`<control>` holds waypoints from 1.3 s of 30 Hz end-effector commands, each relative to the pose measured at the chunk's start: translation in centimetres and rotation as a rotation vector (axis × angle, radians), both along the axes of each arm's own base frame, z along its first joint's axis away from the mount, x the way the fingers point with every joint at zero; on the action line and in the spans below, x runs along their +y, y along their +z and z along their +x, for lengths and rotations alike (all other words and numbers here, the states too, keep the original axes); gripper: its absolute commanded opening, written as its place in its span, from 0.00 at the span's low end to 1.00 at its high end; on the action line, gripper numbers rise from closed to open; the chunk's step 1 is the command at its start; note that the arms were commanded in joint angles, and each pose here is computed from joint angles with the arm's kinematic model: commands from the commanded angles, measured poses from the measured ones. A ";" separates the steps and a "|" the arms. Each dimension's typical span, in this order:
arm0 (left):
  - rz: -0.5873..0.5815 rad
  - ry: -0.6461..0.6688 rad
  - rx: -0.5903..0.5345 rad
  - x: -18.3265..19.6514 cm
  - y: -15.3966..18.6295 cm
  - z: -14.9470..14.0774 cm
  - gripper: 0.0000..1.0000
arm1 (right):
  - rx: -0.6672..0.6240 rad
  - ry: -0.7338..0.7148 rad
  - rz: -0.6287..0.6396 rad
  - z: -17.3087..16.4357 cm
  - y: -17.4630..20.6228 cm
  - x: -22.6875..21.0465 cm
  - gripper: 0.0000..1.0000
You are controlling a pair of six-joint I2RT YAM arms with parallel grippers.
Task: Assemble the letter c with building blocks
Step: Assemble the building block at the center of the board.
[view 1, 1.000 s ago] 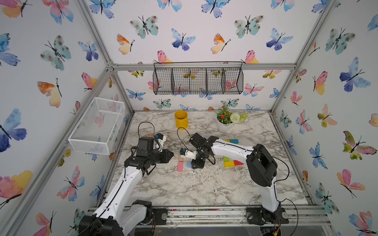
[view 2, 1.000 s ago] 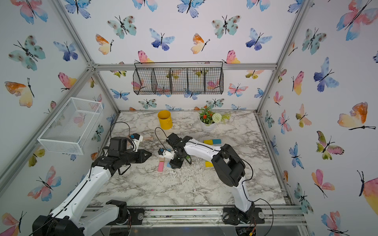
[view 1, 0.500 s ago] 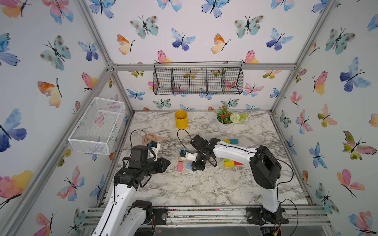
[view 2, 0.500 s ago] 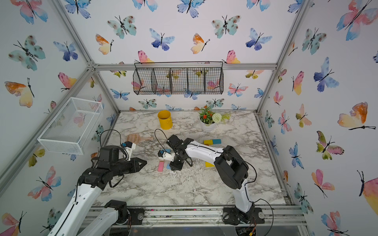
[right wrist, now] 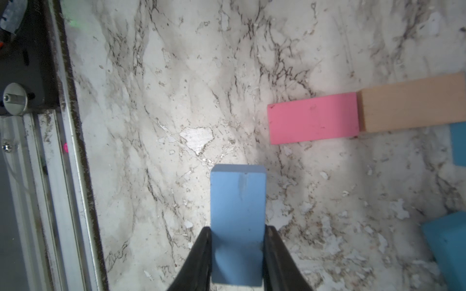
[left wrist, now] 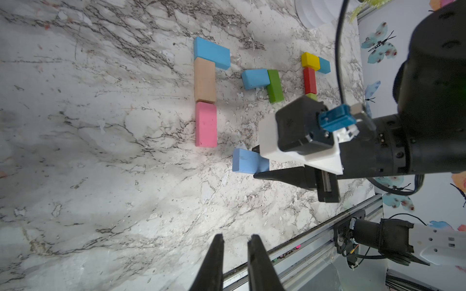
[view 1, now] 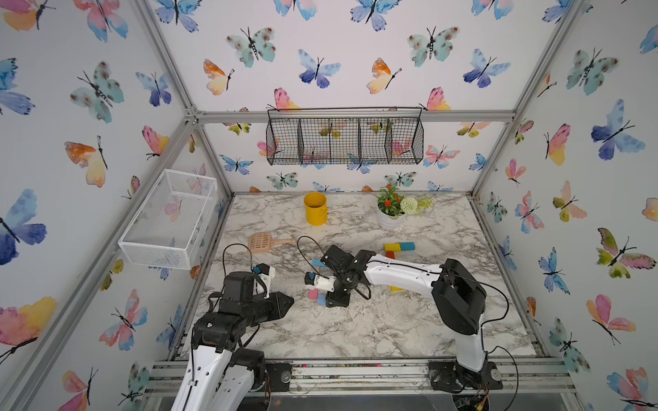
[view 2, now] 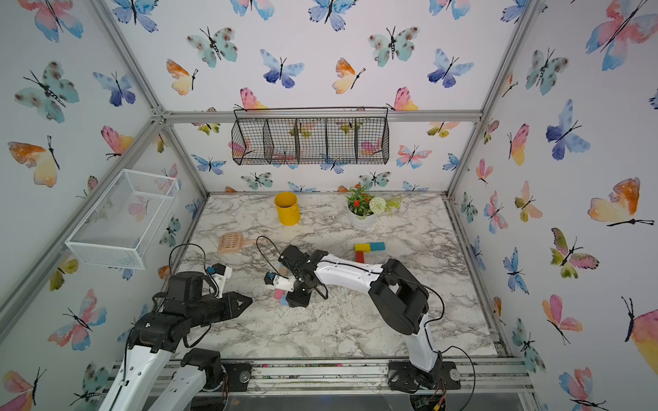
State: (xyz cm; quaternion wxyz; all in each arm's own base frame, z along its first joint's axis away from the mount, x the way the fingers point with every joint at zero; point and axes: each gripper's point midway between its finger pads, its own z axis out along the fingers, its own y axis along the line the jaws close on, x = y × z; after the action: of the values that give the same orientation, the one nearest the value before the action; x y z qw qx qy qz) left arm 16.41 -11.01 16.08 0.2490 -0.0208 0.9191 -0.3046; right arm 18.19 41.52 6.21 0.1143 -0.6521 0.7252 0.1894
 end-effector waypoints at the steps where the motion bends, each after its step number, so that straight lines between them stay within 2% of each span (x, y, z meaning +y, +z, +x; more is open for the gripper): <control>1: -0.025 -0.029 0.034 -0.5 -0.3 -1.1 0.22 | -0.005 -0.013 0.008 -0.5 -0.1 0.6 0.25; 8: -0.026 -0.033 0.051 -0.4 -0.8 -2.0 0.22 | 0.002 -0.031 0.021 -0.5 -0.4 1.3 0.25; 15: 0.019 0.011 0.053 0.4 -1.2 -1.6 0.20 | 0.015 -0.017 0.007 -0.9 -1.2 1.3 0.24; 39: 0.009 0.001 0.062 0.1 -1.3 -1.1 0.21 | -0.025 0.014 -0.047 -0.8 -3.8 1.8 0.26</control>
State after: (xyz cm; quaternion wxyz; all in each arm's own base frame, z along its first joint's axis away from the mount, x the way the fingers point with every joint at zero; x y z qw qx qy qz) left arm 15.22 -10.78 14.89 0.2218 -0.0322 0.9281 -0.2974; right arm 17.33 42.85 2.80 0.1050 -0.6521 0.7307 0.1726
